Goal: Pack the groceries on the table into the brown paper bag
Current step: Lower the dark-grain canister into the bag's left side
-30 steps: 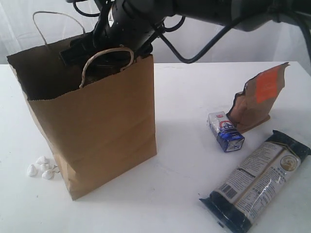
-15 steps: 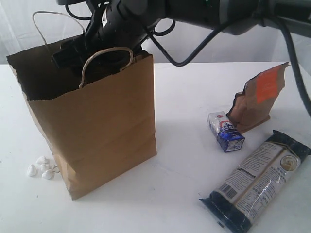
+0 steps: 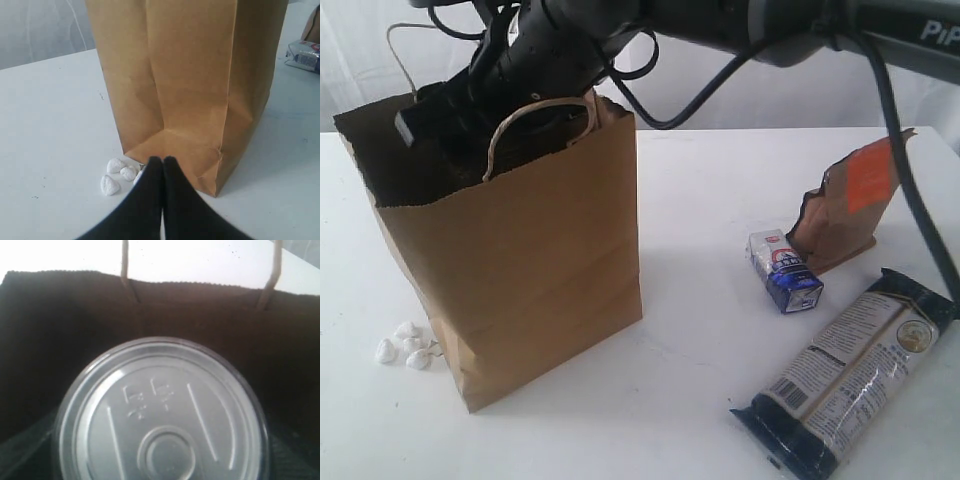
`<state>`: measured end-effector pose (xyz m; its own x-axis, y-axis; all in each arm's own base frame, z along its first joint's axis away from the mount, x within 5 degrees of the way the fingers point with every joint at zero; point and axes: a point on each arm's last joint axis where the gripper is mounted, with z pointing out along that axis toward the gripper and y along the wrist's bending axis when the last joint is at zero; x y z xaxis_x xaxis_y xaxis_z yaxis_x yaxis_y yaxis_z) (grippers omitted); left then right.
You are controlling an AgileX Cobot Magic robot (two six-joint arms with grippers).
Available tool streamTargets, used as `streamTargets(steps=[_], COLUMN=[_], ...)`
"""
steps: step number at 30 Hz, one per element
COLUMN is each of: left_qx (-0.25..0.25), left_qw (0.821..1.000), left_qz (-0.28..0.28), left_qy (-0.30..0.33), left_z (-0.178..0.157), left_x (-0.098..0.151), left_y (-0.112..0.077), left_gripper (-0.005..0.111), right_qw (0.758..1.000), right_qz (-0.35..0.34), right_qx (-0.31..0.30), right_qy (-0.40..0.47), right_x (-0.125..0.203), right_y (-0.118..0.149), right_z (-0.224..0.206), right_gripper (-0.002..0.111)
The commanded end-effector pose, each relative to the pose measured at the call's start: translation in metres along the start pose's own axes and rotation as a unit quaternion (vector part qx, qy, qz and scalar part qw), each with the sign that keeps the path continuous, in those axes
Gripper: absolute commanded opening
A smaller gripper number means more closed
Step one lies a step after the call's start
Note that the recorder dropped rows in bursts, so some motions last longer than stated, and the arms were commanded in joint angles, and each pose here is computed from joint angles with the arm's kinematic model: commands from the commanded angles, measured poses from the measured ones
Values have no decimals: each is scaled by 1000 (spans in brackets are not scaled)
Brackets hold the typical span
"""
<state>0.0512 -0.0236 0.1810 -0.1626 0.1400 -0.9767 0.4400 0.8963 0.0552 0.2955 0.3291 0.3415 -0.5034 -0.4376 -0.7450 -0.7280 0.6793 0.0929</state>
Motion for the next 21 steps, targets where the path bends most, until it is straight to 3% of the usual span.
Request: streamTargets(steps=[1,8,15,21], left_qx=[2,2,2,2], left_qw=[1000,1000,1000,1000], left_qz=[-1,-1,-1,0], left_qy=[0,0,0,0], left_z=[0,0,0,0], left_x=[1,1,1,1], left_y=[0,0,0,0], left_gripper=[0,0,0,0], right_qw=[999,996,996,996], right_qz=[6,-24,-56,-60], right_qx=[-23,-55,-63,-65], right_qy=[-33,-63,15,29], right_x=[-12,-26,-6,-2], right_y=[6,23,29,30], right_z=[-8,-20,3,11], right_gripper=[0,0,0,0])
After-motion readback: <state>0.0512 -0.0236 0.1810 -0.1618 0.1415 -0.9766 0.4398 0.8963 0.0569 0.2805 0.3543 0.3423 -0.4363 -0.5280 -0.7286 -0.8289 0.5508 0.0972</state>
